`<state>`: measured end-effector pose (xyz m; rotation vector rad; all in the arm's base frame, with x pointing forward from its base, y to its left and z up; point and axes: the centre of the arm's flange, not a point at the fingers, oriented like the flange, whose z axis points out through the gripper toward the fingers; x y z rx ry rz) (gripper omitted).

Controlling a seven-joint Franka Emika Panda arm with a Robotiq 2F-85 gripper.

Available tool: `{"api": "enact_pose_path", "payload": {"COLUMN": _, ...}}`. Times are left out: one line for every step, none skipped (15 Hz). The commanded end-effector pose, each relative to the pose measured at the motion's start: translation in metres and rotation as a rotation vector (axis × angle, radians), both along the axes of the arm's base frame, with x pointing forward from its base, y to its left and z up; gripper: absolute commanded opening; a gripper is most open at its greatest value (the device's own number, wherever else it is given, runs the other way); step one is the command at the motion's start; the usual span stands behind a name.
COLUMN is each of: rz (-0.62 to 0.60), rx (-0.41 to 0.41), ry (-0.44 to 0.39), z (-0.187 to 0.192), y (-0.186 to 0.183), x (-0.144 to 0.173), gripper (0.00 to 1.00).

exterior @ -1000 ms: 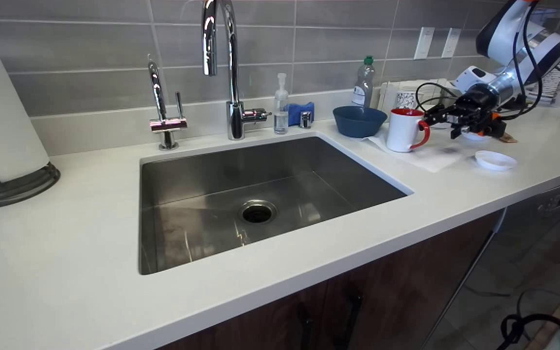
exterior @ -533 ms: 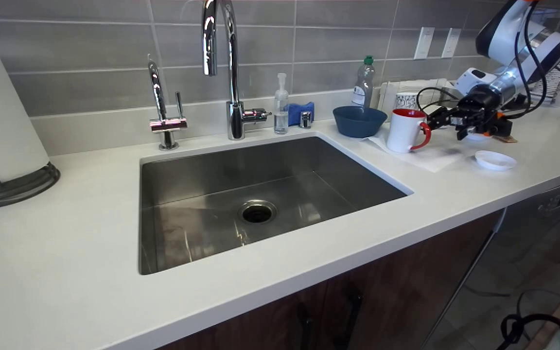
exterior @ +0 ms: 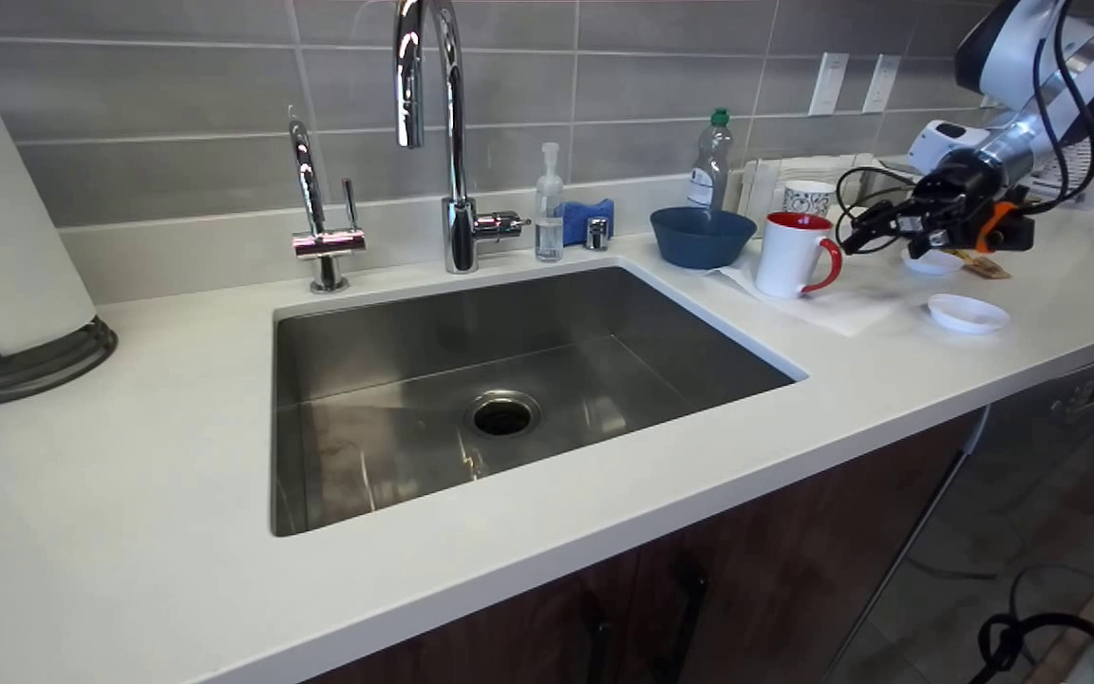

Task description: Pour the water in the cup into the bowl

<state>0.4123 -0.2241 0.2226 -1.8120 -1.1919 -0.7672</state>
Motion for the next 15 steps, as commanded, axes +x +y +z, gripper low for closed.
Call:
{"api": "enact_pose_path", "payload": {"rz": -0.061, "rx": -0.034, "ry": 0.042, "z": 0.042, "y": 0.0, "x": -0.027, "gripper": 1.0}}
{"api": "enact_pose_path", "payload": {"rz": -0.076, "rx": -0.033, "ry": 0.061, "z": 0.049, "y": -0.002, "x": -0.032, "gripper": 1.0}}
{"api": "enact_pose_path", "payload": {"rz": -0.085, "rx": -0.034, "ry": 0.079, "z": 0.056, "y": -0.002, "x": -0.036, "gripper": 1.0}}
{"api": "enact_pose_path", "payload": {"rz": -0.098, "rx": -0.04, "ry": 0.099, "z": 0.063, "y": -0.002, "x": -0.04, "gripper": 1.0}}
{"api": "enact_pose_path", "payload": {"rz": -0.113, "rx": -0.047, "ry": 0.119, "z": 0.071, "y": -0.002, "x": -0.045, "gripper": 1.0}}
{"api": "enact_pose_path", "payload": {"rz": -0.106, "rx": -0.046, "ry": 0.148, "z": 0.08, "y": -0.002, "x": -0.05, "gripper": 1.0}}
{"api": "enact_pose_path", "payload": {"rz": -0.103, "rx": -0.064, "ry": 0.174, "z": 0.091, "y": -0.002, "x": -0.054, "gripper": 1.0}}
{"api": "enact_pose_path", "payload": {"rz": -0.104, "rx": -0.079, "ry": 0.203, "z": 0.105, "y": -0.002, "x": -0.056, "gripper": 1.0}}
{"api": "enact_pose_path", "payload": {"rz": -0.124, "rx": -0.11, "ry": 0.235, "z": 0.119, "y": -0.002, "x": -0.057, "gripper": 1.0}}
{"api": "enact_pose_path", "payload": {"rz": -0.145, "rx": -0.142, "ry": 0.272, "z": 0.135, "y": -0.001, "x": -0.057, "gripper": 1.0}}
{"api": "enact_pose_path", "payload": {"rz": -0.183, "rx": -0.179, "ry": 0.299, "z": 0.151, "y": 0.0, "x": -0.056, "gripper": 1.0}}
{"api": "enact_pose_path", "payload": {"rz": -0.211, "rx": -0.22, "ry": 0.333, "z": 0.169, "y": 0.003, "x": -0.054, "gripper": 1.0}}
{"api": "enact_pose_path", "payload": {"rz": -0.241, "rx": -0.254, "ry": 0.353, "z": 0.186, "y": 0.008, "x": -0.054, "gripper": 1.0}}
{"api": "enact_pose_path", "payload": {"rz": -0.273, "rx": -0.285, "ry": 0.376, "z": 0.204, "y": 0.015, "x": -0.053, "gripper": 1.0}}
{"api": "enact_pose_path", "payload": {"rz": -0.313, "rx": -0.306, "ry": 0.396, "z": 0.219, "y": 0.021, "x": -0.052, "gripper": 1.0}}
